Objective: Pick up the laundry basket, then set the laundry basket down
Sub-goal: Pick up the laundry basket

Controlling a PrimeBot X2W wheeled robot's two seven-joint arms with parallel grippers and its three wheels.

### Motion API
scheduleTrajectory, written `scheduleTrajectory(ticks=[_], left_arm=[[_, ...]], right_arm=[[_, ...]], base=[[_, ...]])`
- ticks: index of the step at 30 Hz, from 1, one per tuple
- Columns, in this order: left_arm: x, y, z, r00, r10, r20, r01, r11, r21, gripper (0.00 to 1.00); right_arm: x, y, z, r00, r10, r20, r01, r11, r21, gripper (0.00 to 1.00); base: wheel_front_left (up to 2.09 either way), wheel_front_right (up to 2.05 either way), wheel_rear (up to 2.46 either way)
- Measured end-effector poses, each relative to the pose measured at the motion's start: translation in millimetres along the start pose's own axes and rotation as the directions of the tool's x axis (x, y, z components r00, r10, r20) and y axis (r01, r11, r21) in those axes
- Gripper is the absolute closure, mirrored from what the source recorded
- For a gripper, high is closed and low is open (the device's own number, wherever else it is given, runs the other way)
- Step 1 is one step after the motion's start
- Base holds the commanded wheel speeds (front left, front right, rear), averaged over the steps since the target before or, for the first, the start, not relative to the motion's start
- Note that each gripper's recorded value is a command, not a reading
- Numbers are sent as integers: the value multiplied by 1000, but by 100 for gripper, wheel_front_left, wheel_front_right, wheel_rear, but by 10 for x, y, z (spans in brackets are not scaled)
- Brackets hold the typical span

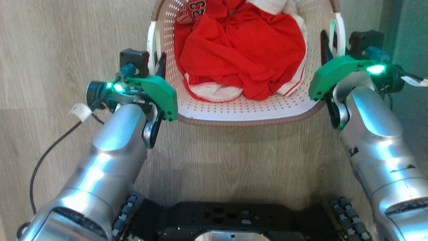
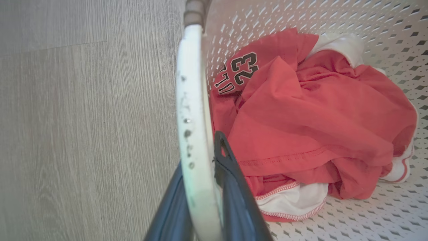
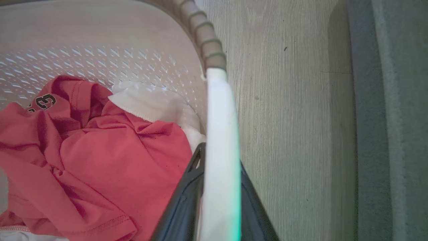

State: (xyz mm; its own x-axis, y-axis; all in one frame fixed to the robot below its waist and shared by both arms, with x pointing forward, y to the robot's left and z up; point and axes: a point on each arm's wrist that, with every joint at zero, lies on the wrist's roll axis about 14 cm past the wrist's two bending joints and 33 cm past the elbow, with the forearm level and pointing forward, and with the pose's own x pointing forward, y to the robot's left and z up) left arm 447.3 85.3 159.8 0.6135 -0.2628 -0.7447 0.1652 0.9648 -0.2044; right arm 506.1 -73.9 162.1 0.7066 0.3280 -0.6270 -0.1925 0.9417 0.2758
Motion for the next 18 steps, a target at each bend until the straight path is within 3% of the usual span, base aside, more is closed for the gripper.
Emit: scheduleTrajectory(ticks=[18], left_arm=[[-802,-193,-110,999,0,-32,0,1000,11,100]], right_arm=[[-798,292,18,997,4,-76,-2,1000,18,100]], base=[[0,0,0]])
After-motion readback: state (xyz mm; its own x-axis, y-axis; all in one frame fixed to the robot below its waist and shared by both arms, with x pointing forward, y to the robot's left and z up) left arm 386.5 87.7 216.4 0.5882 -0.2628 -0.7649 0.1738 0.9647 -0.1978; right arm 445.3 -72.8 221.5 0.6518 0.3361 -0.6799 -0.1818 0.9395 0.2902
